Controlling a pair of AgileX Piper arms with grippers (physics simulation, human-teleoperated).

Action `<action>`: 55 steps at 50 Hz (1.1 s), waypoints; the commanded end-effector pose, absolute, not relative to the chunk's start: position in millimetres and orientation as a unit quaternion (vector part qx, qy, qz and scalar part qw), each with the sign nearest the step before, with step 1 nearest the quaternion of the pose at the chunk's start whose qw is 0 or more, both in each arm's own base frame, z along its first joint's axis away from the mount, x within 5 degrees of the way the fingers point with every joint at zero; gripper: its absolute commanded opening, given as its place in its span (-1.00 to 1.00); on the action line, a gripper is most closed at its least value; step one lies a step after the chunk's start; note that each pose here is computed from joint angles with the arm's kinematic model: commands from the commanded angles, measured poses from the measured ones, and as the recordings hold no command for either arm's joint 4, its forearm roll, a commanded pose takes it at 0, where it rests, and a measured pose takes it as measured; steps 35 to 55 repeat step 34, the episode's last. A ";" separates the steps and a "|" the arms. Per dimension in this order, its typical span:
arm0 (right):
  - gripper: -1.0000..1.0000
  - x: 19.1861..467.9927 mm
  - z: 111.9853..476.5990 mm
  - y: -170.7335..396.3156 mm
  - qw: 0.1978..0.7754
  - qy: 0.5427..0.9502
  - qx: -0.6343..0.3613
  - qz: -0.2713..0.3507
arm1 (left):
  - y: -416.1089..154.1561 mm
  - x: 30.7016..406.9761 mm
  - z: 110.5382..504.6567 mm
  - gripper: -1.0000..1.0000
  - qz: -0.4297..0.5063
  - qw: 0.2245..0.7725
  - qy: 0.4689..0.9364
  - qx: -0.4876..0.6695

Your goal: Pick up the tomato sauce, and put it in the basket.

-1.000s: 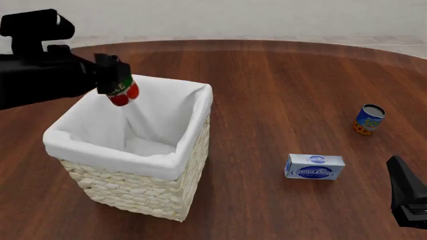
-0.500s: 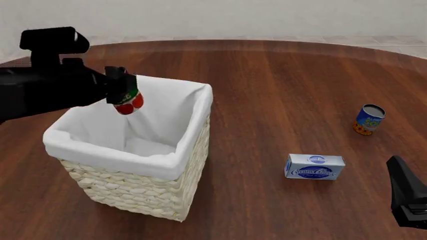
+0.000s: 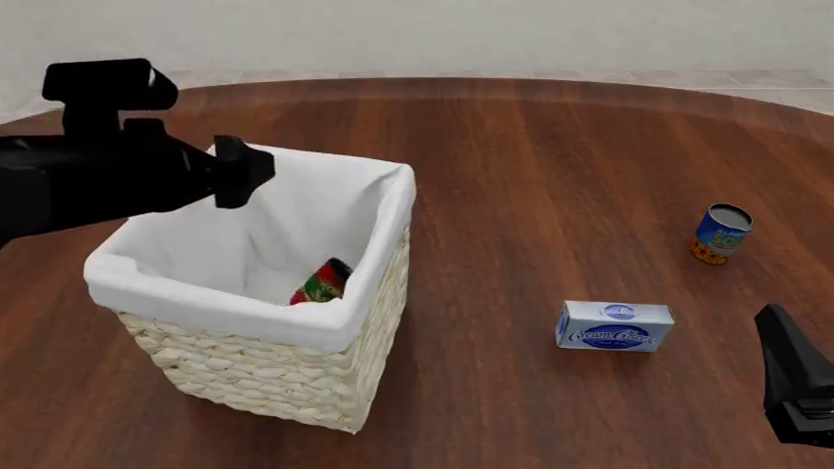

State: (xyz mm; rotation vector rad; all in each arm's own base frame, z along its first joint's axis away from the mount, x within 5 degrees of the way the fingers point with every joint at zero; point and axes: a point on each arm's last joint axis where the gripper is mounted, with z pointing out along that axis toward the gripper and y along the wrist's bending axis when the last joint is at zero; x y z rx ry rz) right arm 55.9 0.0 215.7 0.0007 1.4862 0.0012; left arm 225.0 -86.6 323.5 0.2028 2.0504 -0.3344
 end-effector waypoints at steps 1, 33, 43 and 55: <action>1.00 55.9 215.7 0.0 0.736 0.677 0.000 0.001 | -85.7 224.2 327.7 1.00 -0.138 0.506 0.848 0.084; 1.00 55.9 215.7 0.0 0.736 0.677 0.000 0.001 | -79.0 223.0 330.4 1.00 -0.142 0.521 0.839 0.062; 1.00 55.9 215.7 0.0 0.736 0.677 0.000 0.001 | -79.0 223.0 330.4 1.00 -0.142 0.521 0.839 0.062; 1.00 55.9 215.7 0.0 0.736 0.677 0.000 0.001 | -79.0 223.0 330.4 1.00 -0.142 0.521 0.839 0.062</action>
